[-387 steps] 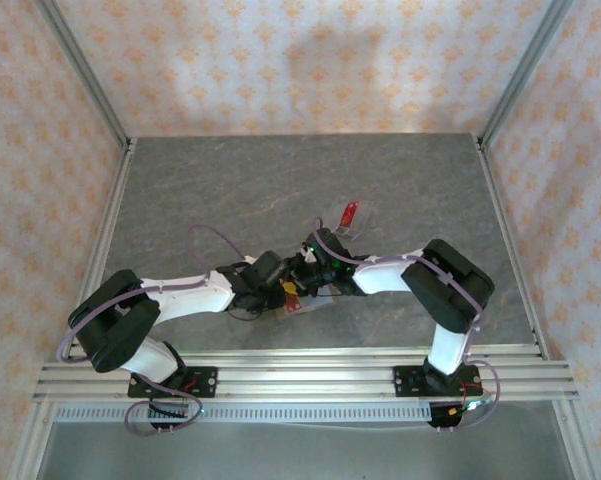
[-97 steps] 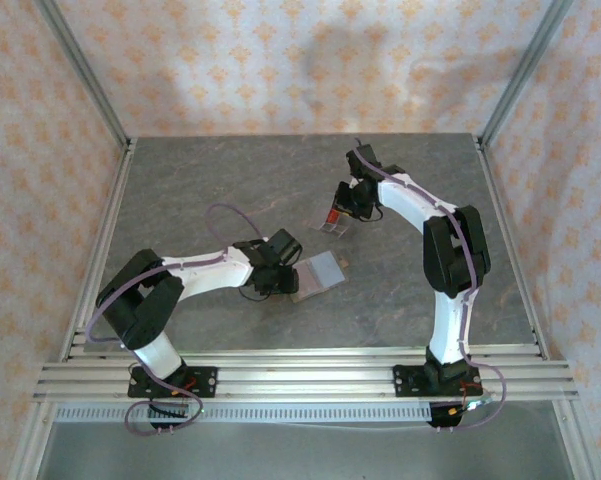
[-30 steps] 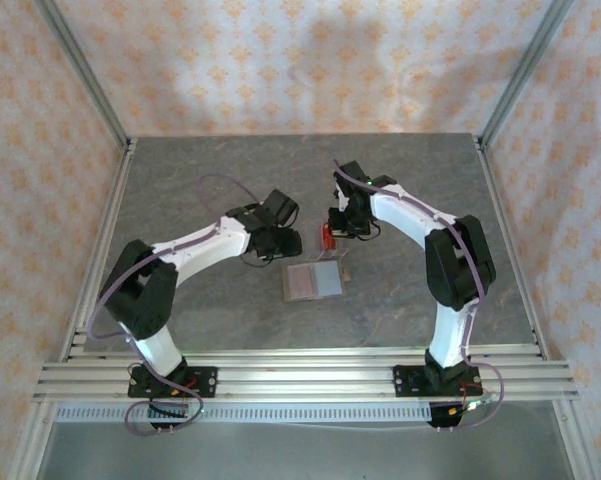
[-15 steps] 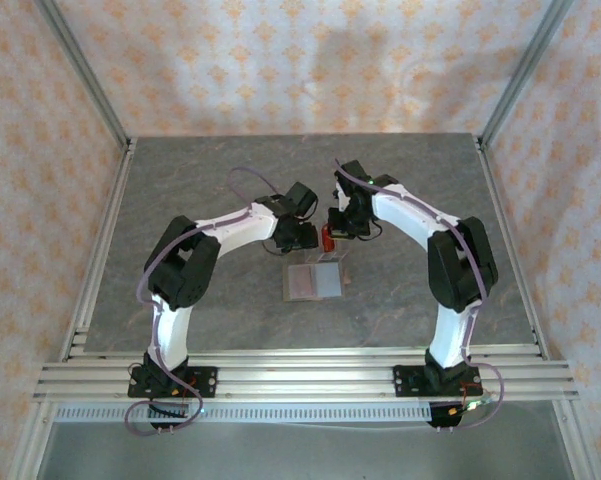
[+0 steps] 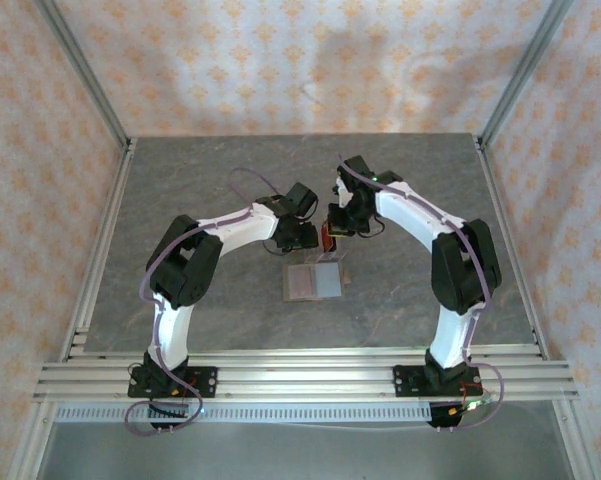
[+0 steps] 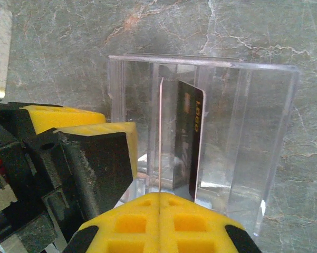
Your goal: Put the credit cards into the card holder
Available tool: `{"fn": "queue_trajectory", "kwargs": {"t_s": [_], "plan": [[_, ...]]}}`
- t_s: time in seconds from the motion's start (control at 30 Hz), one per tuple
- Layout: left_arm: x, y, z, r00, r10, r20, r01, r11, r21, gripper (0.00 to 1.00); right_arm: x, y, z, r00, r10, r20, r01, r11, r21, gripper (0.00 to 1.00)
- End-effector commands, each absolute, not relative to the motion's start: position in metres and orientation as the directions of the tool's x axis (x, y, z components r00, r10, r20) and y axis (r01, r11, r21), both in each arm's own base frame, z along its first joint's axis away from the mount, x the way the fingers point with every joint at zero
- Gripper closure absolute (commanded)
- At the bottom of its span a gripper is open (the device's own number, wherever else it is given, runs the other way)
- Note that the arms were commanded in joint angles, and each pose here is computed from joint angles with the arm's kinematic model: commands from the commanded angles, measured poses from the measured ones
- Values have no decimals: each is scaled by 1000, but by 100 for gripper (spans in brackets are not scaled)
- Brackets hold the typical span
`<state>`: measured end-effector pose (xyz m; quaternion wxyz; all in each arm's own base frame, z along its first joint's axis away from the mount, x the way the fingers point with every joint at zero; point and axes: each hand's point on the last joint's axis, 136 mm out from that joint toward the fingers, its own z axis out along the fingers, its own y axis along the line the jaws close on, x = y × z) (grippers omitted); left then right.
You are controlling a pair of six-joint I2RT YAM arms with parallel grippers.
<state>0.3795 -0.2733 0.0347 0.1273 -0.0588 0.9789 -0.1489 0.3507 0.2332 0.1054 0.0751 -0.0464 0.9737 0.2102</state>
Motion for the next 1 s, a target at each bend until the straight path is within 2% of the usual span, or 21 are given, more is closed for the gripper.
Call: {"fn": "queue_trajectory", "kwargs": {"t_s": [0.0,0.57,0.97], "plan": [[375,-263,18,-967,-152,-203,-99,963,-251,55,353,229,133,-977,-38,-208,-124,900,419,100],[378,-269,32,-967,-148,-206,-85,955,-285,56,355,209,149,-969,30,-247,-83,897,434,100],[380,-279,63,-966,-131,-221,-46,934,-353,55,349,207,152,-968,47,-246,-74,884,462,100]]}}
